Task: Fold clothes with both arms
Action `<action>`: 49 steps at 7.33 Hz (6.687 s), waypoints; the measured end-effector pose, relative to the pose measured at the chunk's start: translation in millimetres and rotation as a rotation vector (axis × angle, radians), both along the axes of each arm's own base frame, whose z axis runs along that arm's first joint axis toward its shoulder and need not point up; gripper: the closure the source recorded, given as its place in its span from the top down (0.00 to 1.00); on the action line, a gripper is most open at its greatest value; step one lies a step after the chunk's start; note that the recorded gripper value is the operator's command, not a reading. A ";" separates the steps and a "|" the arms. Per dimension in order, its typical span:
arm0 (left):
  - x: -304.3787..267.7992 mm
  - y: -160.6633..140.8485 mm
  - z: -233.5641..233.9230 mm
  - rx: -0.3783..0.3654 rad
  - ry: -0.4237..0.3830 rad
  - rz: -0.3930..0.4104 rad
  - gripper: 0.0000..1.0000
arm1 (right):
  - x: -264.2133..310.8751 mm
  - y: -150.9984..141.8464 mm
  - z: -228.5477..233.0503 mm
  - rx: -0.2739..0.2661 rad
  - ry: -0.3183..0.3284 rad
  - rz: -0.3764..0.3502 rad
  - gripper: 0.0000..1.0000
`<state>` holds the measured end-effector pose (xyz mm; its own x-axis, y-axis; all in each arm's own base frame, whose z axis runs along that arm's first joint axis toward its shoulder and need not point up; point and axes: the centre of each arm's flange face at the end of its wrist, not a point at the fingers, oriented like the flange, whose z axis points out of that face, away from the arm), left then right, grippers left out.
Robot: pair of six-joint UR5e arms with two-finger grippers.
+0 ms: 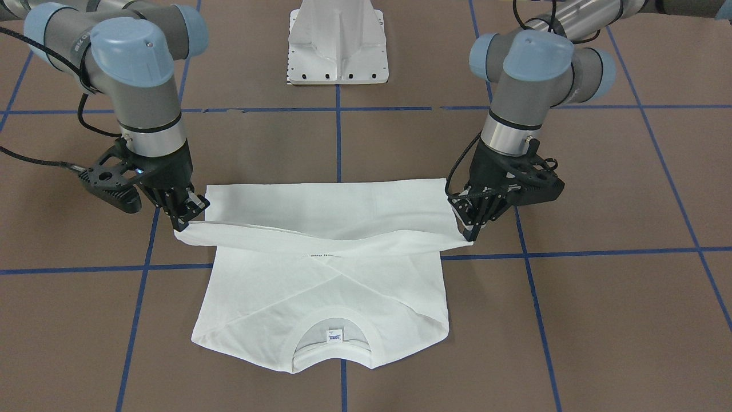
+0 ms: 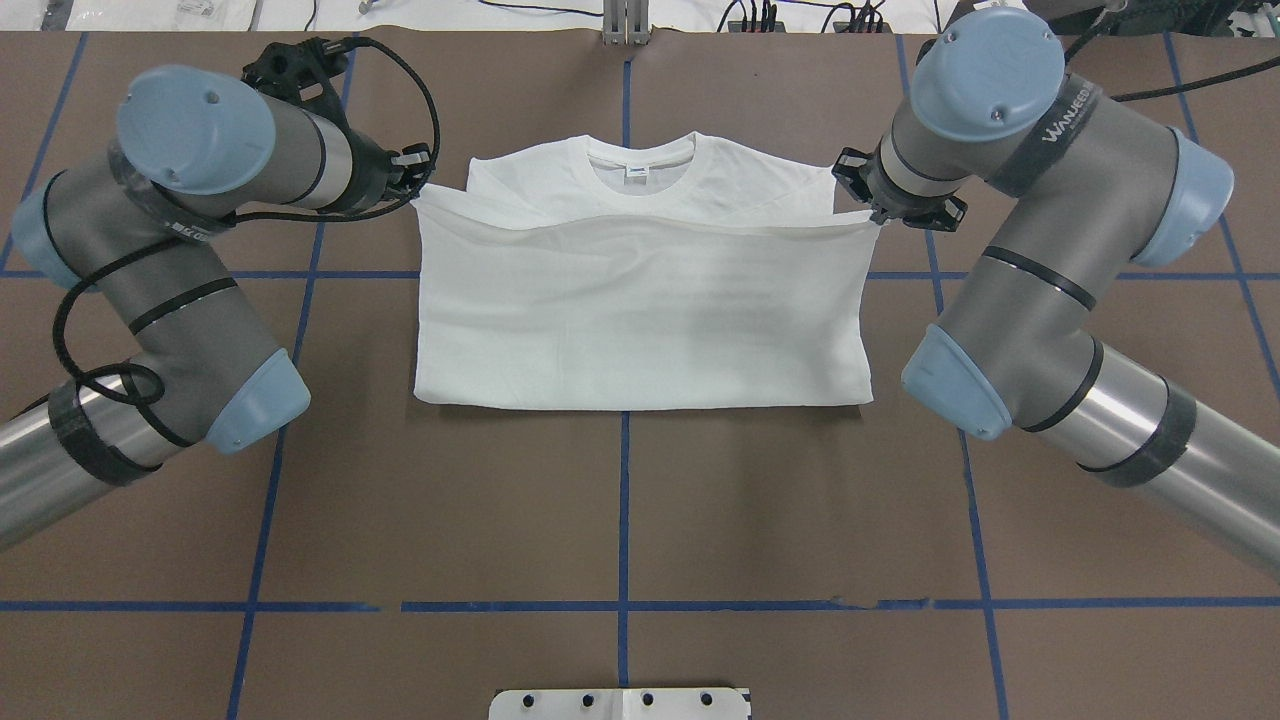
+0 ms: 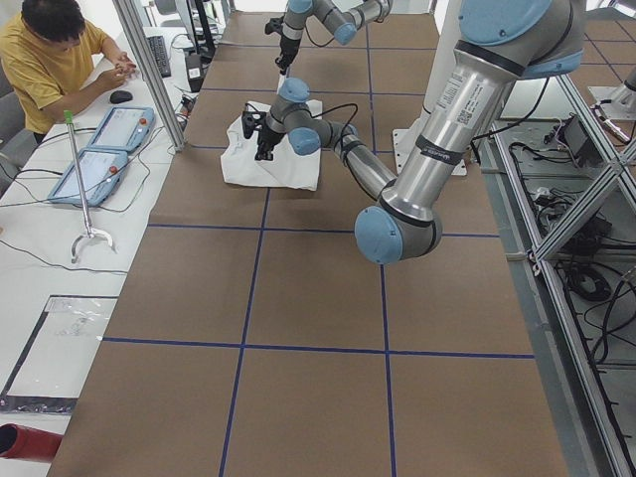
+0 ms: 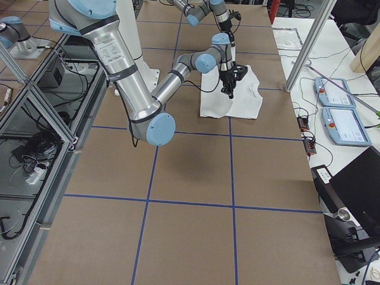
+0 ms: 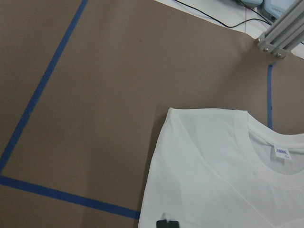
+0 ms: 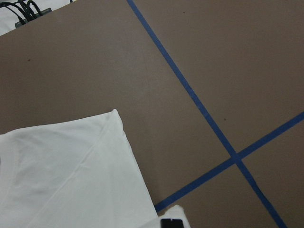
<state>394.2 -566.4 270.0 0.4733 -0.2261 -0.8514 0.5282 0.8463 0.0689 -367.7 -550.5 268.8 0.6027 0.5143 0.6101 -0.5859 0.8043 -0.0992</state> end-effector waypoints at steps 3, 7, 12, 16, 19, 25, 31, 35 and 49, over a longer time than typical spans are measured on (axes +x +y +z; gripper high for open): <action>38.3 -62.9 30.5 0.010 0.005 -0.023 0.00 | -39.0 -61.7 17.9 -0.018 0.031 0.010 0.00; 74.7 -99.9 48.1 0.026 0.021 -0.027 0.00 | -66.8 -87.0 53.2 -0.027 0.037 0.011 0.00; 85.5 -108.0 55.3 0.032 0.016 -0.035 0.57 | -73.7 -95.8 64.1 -0.020 0.032 0.016 0.40; 79.3 -107.0 50.0 0.064 0.050 -0.042 0.61 | -41.5 -112.2 56.4 -0.020 -0.053 0.029 0.44; 72.1 -106.1 48.8 0.105 0.085 -0.046 0.61 | 8.2 -73.9 82.6 -0.091 -0.172 -0.002 0.52; 69.8 -103.6 54.7 0.109 0.083 -0.044 0.61 | -70.6 129.7 91.8 -0.225 -0.247 0.069 0.64; 68.0 -100.8 62.2 0.103 0.077 -0.044 0.61 | -77.4 139.0 107.7 -0.246 -0.231 0.191 0.59; 67.6 -100.1 61.3 0.105 0.078 -0.044 0.61 | -79.8 138.9 108.4 -0.282 -0.246 0.263 0.00; 31.1 15.0 14.2 0.012 0.284 0.067 0.78 | -1.9 360.8 66.3 -0.564 -0.317 -0.256 0.00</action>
<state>425.2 -551.4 284.2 0.2293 -0.1916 -0.9543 0.4712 0.8798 -0.0634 -369.7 -189.8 335.1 0.5839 0.6701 0.4582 -0.2584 0.6885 -0.6776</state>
